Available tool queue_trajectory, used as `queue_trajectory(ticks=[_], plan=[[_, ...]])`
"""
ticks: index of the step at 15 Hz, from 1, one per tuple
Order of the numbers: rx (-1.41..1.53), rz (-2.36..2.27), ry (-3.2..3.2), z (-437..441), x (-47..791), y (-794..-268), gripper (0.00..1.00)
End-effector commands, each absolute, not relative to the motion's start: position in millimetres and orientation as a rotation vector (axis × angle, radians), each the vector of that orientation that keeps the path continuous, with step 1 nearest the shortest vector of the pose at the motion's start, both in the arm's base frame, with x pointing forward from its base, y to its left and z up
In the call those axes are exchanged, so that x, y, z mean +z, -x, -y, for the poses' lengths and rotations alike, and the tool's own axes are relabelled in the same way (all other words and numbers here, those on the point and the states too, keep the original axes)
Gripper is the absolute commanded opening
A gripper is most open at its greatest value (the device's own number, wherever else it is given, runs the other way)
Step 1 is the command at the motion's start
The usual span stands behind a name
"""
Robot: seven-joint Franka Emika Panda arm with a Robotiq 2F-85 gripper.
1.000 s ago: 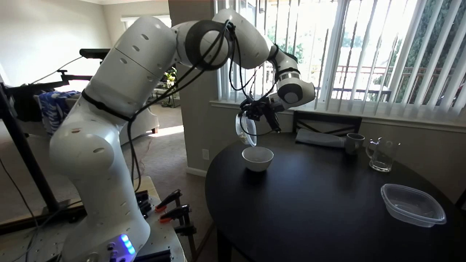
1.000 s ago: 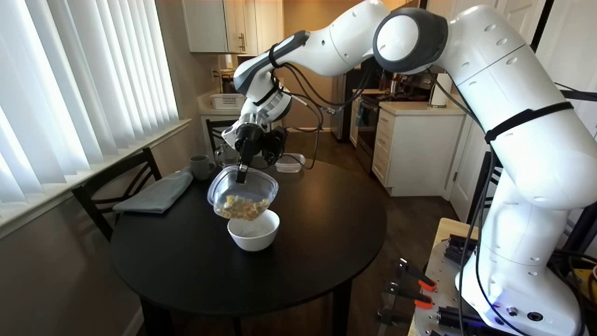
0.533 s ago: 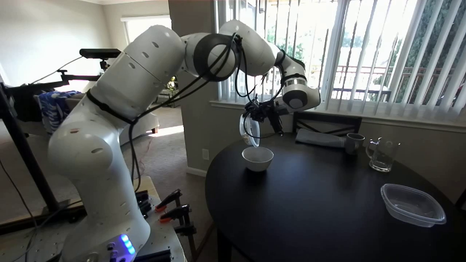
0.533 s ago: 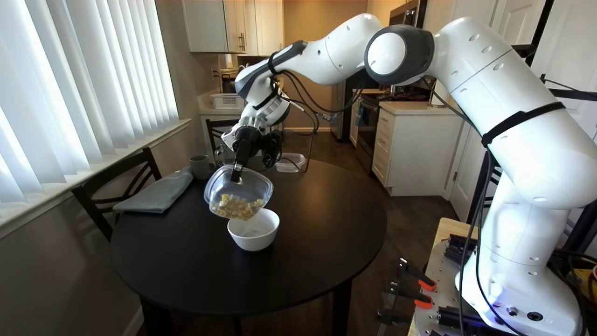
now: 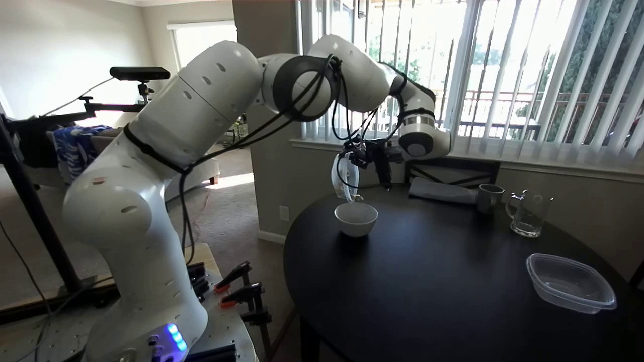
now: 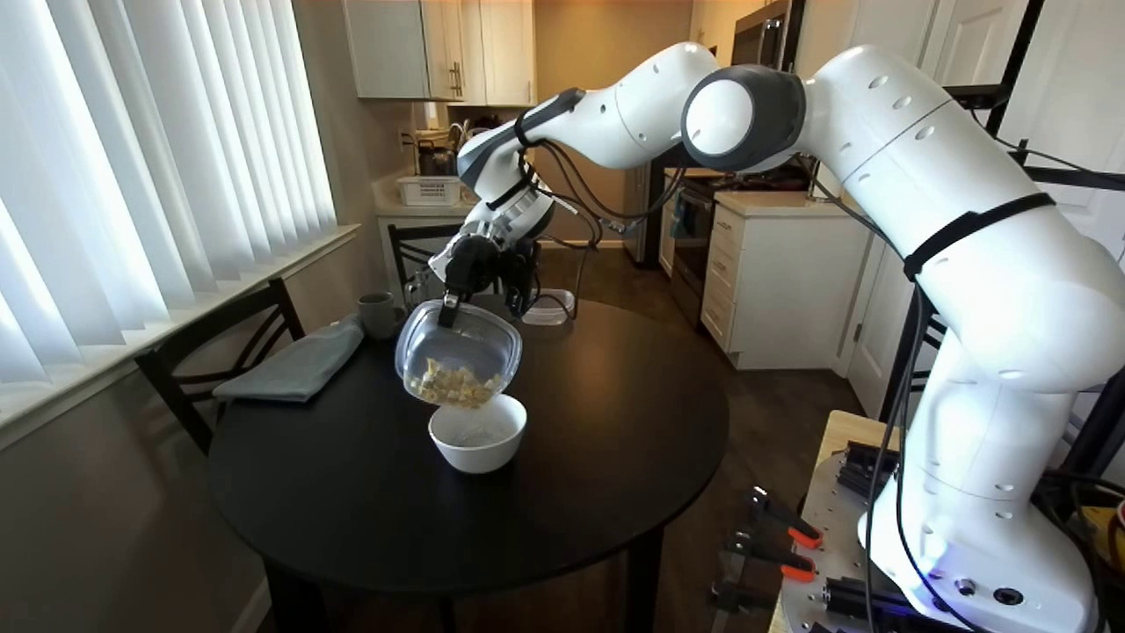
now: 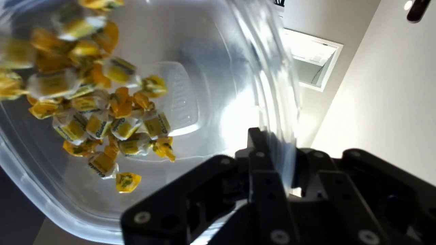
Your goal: Pick up the clear lunch box with candy and pour the candy into the white bowl
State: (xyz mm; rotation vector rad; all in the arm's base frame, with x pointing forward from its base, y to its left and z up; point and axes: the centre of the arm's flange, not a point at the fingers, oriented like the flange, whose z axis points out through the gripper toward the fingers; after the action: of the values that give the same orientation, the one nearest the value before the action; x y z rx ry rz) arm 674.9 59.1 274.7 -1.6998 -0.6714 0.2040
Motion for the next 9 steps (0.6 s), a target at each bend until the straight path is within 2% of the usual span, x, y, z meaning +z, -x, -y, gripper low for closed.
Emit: queue_trajectory(ticks=[1, 9], plan=[[0.246, 0.579, 1.655, -55.0, 276.3, -685.5, 0.04], [0.295, 0.438, 1.634, -57.4, 267.2, -691.5, 0.04]])
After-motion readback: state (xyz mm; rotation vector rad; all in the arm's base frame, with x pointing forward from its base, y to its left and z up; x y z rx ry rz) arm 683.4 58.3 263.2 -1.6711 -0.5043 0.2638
